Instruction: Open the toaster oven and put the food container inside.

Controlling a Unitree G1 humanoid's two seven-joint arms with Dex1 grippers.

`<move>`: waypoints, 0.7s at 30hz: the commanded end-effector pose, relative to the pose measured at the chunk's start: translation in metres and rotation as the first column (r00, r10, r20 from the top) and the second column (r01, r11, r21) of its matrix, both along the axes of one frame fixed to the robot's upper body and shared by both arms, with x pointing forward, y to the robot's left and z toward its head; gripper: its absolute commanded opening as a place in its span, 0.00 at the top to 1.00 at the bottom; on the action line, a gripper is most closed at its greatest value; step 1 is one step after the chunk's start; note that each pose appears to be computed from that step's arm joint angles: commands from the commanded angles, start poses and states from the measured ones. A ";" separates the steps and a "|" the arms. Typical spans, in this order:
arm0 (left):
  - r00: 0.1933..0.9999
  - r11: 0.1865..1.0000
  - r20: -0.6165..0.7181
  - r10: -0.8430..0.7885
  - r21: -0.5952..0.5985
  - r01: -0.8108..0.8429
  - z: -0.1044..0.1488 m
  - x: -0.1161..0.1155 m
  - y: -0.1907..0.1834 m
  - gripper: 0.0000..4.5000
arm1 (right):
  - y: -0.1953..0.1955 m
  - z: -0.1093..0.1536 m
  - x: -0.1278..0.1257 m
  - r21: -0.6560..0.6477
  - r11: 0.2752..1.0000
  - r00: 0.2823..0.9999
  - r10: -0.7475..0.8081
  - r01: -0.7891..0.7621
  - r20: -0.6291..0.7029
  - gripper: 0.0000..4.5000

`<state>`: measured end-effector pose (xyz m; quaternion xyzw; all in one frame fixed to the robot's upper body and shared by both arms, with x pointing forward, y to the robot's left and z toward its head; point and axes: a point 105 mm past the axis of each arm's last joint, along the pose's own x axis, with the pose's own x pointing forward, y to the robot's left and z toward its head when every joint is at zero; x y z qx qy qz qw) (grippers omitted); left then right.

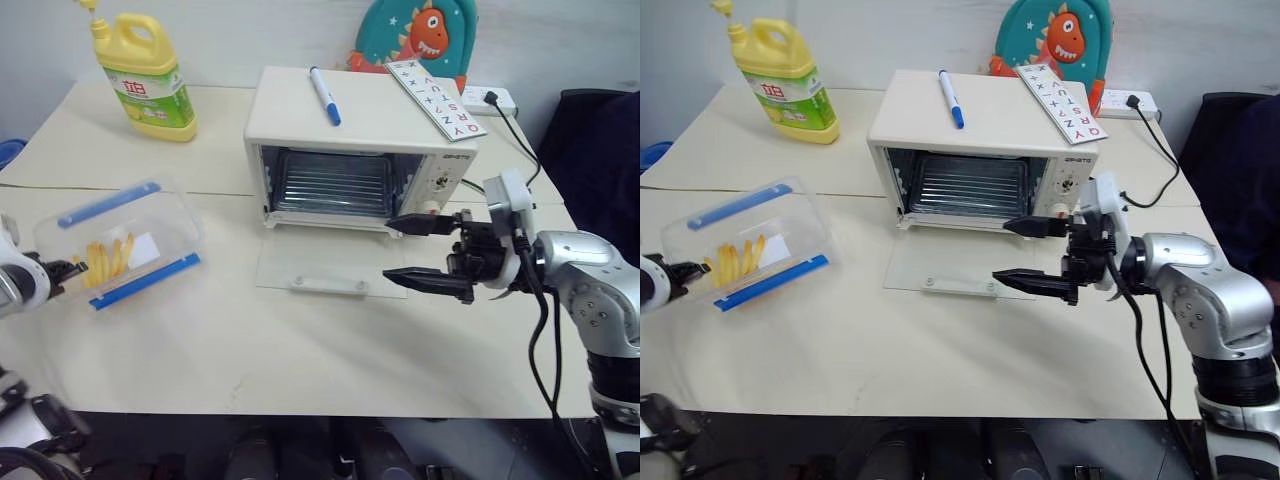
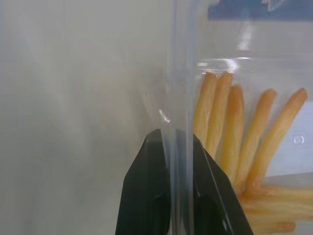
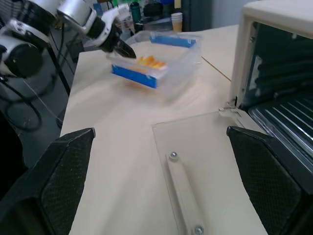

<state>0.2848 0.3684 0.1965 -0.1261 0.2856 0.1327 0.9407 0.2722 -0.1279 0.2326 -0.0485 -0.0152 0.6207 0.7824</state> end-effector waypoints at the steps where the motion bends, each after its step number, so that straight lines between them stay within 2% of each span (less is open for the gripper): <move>1: 0.980 0.979 -0.014 -0.199 0.041 0.200 0.014 0.010 -0.028 1.00 | -0.010 0.006 -0.007 -0.013 0.999 0.997 -0.047 0.048 0.061 0.00; 5: 0.912 0.911 -0.022 -0.410 0.040 0.411 0.018 0.027 -0.076 1.00 | -0.021 -0.001 -0.009 -0.016 0.992 0.990 -0.126 0.127 0.064 0.00; 10: 0.825 0.825 0.018 -0.565 0.025 0.564 0.026 0.052 -0.136 1.00 | -0.031 -0.009 -0.016 -0.021 0.978 0.977 -0.204 0.206 0.061 0.00; 16: 0.754 0.755 0.009 -0.656 0.010 0.656 0.028 0.074 -0.195 1.00 | -0.043 -0.011 -0.023 -0.015 0.956 0.954 -0.291 0.292 0.073 0.00; 21: 0.743 0.743 -0.031 -0.669 0.013 0.669 0.028 0.088 -0.222 1.00 | -0.049 -0.016 -0.028 -0.020 0.939 0.937 -0.341 0.343 0.077 0.00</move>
